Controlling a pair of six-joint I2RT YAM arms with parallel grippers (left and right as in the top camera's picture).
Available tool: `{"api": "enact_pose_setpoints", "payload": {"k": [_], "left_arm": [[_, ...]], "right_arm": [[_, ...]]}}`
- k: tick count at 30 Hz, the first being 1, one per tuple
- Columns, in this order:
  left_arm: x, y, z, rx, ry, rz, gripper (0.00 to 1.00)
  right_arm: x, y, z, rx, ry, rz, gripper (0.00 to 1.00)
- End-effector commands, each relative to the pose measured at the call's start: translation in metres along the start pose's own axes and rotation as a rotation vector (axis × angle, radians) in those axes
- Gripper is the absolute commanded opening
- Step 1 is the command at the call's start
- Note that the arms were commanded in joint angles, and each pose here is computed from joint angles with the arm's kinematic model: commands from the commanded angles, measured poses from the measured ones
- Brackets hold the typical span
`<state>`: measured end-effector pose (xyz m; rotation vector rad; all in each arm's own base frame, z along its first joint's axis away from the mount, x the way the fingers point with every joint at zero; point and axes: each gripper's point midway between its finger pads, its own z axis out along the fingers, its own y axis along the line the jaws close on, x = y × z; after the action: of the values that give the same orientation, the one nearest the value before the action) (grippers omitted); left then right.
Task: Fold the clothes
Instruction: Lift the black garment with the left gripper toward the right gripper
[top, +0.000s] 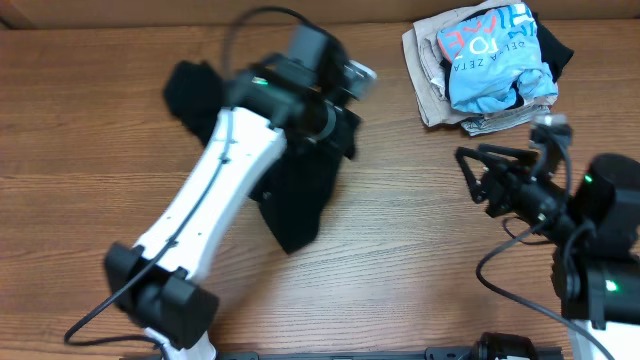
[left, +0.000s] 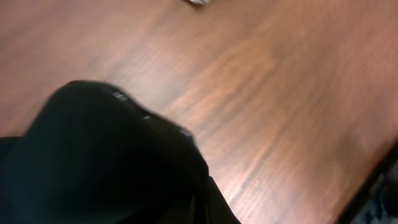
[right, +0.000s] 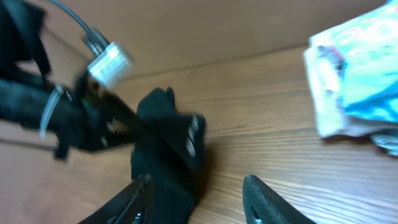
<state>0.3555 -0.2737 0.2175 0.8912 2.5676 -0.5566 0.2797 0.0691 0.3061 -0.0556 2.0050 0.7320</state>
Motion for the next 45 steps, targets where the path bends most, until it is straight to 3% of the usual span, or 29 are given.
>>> {"api": "enact_pose_setpoints", "payload": {"k": [1, 8, 20, 21, 29, 34, 40, 45], "left_arm": [[0.0, -0.004, 0.018, -0.005, 0.03, -0.051, 0.04], [-0.03, 0.011, -0.012, -0.008, -0.093, -0.119, 0.04], [-0.122, -0.031, -0.18, 0.019, -0.564, 0.03, 0.04], [-0.124, -0.036, -0.191, 0.024, -0.591, 0.041, 0.04], [-0.11, -0.042, -0.25, -0.065, -0.673, 0.045, 0.04], [-0.091, -0.023, -0.26, -0.176, -0.644, -0.003, 0.04], [-0.083, -0.019, -0.26, -0.186, -0.619, -0.007, 0.04], [-0.083, -0.019, -0.26, -0.188, -0.619, -0.003, 0.04]], "right_arm": [[-0.008, -0.003, -0.014, 0.043, -0.04, 0.007, 0.5], [0.01, -0.009, -0.012, 0.058, 0.031, 0.064, 0.5], [0.057, 0.018, 0.043, -0.072, 0.287, 0.05, 0.5], [0.061, 0.019, 0.049, -0.07, 0.305, 0.04, 0.54], [0.085, 0.008, 0.097, -0.013, 0.398, -0.001, 0.6], [0.079, 0.007, 0.106, -0.022, 0.369, -0.015, 0.61], [0.067, 0.009, 0.114, -0.037, 0.319, -0.027, 0.61], [0.081, 0.016, 0.124, -0.059, 0.369, -0.012, 0.64]]}}
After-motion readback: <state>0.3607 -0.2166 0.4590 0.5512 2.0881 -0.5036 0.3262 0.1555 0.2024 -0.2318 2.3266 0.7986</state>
